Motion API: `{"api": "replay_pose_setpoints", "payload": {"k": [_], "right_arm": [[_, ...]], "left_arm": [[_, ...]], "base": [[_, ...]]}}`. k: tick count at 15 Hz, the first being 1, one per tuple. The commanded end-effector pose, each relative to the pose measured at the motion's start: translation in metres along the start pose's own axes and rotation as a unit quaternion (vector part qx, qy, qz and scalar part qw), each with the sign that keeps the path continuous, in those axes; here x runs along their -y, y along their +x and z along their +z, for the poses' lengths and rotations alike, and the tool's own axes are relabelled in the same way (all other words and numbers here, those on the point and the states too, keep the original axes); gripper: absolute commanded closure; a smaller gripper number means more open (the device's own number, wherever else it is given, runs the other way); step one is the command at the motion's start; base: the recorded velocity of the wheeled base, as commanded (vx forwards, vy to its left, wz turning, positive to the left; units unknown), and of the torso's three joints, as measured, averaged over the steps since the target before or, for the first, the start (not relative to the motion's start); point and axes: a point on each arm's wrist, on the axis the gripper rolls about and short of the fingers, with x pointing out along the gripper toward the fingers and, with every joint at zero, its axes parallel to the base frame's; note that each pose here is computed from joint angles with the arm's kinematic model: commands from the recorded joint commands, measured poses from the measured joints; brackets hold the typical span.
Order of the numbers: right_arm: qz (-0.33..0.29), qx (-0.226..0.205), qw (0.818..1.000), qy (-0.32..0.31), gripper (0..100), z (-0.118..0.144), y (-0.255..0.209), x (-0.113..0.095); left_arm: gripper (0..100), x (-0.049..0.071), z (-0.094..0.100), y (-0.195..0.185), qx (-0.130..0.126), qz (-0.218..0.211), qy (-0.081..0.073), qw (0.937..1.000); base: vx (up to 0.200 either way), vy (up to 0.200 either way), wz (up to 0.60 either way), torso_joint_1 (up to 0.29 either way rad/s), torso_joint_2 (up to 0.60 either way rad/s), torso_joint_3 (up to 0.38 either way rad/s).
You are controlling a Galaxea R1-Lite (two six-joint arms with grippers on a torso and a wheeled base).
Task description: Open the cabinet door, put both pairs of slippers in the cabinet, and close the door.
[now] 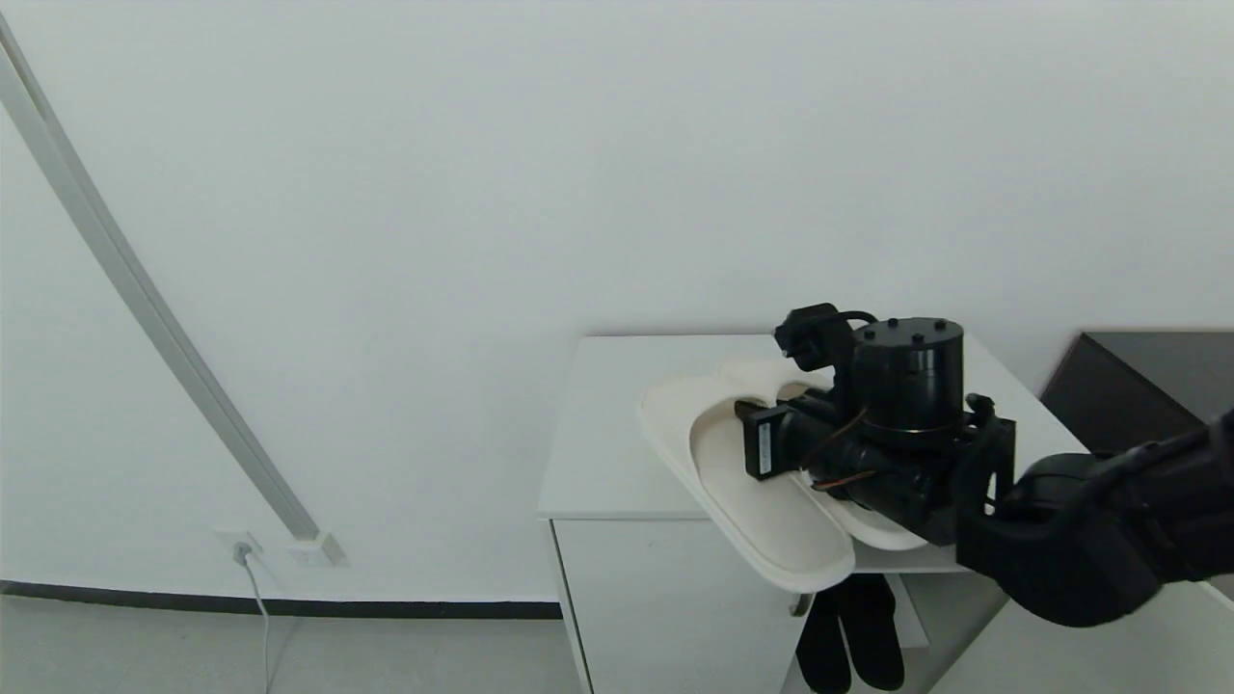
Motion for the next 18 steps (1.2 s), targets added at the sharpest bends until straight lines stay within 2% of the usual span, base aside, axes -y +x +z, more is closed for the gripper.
{"api": "replay_pose_setpoints", "payload": {"k": [1,8,18], "right_arm": [[0.01,0.017,1.0,0.003,100,0.011,-0.03,0.003],[0.023,0.008,1.0,-0.003,100,0.005,-0.032,-0.007],[0.027,0.001,1.0,-0.013,100,0.0,-0.032,-0.01]], "left_arm": [[100,0.0,0.0,0.0,-0.001,0.0,0.0,1.0],[100,0.0,0.0,0.0,-0.001,0.0,0.0,1.0],[100,0.0,0.0,0.0,-0.001,0.0,-0.001,1.0]], "base": [[0.0,0.0,0.0,0.0,0.0,0.0],[0.0,0.0,0.0,0.0,0.0,0.0],[-0.2,0.0,0.0,0.002,0.0,0.002]]}}
